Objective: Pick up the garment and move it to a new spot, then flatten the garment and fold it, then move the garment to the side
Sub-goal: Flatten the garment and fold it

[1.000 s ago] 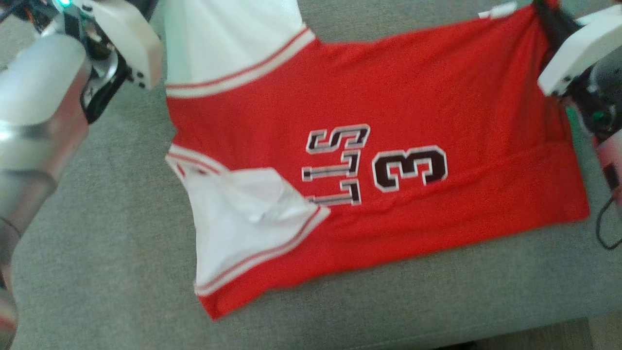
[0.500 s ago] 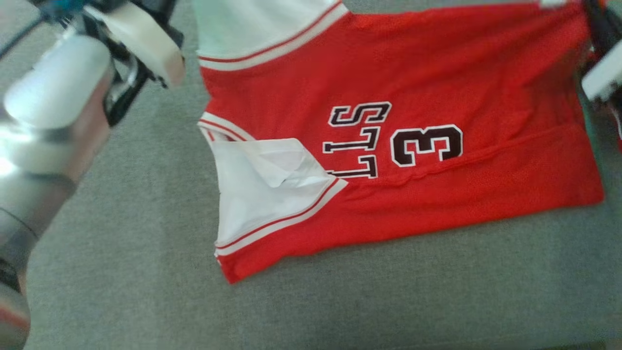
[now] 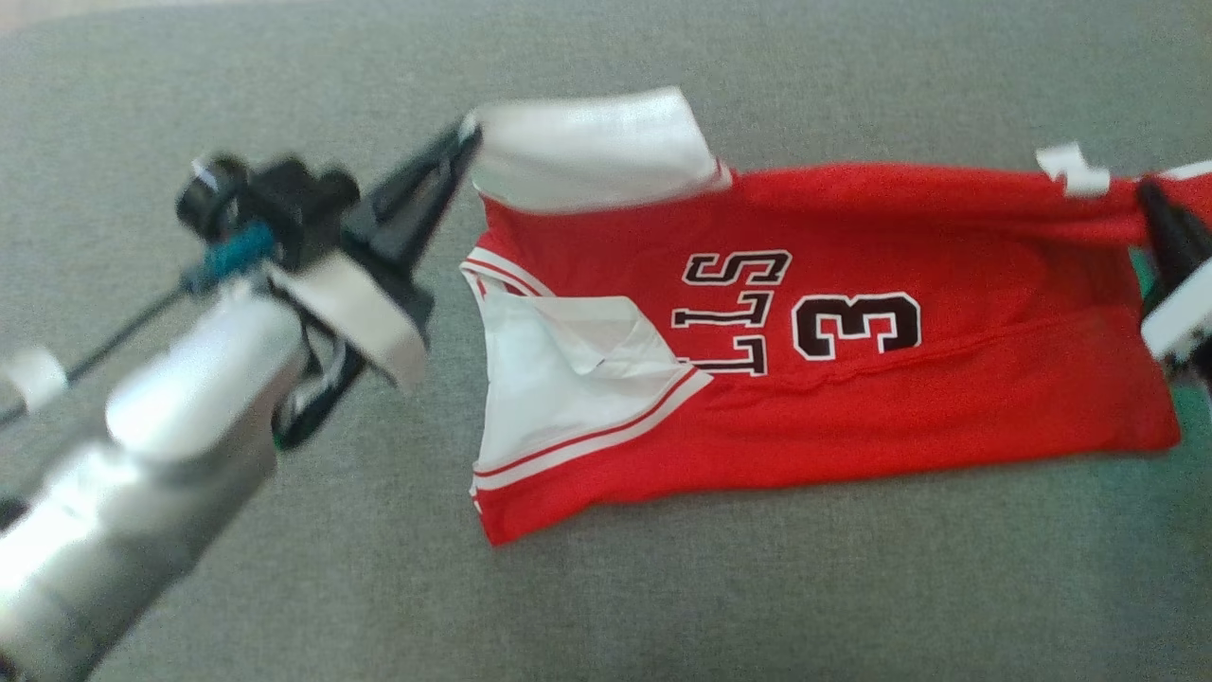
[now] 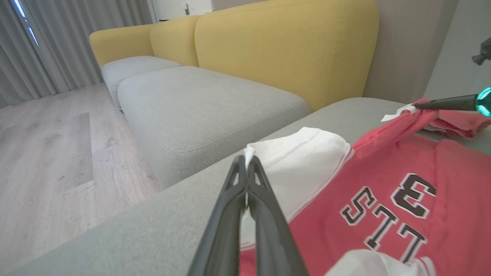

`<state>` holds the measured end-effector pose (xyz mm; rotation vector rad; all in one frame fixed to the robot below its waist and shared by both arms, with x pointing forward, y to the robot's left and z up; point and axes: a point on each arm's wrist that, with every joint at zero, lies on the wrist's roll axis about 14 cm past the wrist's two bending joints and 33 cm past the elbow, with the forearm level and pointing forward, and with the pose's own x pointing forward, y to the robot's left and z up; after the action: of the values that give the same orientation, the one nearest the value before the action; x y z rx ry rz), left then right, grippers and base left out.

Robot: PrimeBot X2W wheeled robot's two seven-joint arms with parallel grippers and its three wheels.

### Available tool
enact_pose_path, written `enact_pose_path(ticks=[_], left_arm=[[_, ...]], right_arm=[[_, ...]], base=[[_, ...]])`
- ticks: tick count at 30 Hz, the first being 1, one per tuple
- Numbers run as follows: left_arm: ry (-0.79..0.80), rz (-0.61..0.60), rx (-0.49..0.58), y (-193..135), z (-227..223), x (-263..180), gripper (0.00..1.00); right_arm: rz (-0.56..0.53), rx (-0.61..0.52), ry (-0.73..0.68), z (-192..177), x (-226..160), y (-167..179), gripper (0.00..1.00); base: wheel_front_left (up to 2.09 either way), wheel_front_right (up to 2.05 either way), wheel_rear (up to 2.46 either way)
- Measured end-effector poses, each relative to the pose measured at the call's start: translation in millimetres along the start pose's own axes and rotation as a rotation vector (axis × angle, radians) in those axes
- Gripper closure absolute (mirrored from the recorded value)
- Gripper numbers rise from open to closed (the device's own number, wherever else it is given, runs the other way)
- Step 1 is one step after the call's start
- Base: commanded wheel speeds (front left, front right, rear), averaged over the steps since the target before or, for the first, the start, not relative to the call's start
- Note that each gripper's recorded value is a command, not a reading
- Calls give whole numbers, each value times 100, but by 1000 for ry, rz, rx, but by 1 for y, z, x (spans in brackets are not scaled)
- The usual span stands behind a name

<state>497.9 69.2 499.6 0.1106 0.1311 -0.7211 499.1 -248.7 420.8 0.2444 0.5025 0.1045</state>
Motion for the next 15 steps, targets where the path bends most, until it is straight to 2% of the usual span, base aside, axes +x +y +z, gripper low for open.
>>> enact_pose_path(ticks=[15], left_arm=[[51, 14, -144, -82, -52, -86, 100]], right_arm=[[-43, 21, 35, -47, -51, -17, 100]], base=[[0, 0, 0]])
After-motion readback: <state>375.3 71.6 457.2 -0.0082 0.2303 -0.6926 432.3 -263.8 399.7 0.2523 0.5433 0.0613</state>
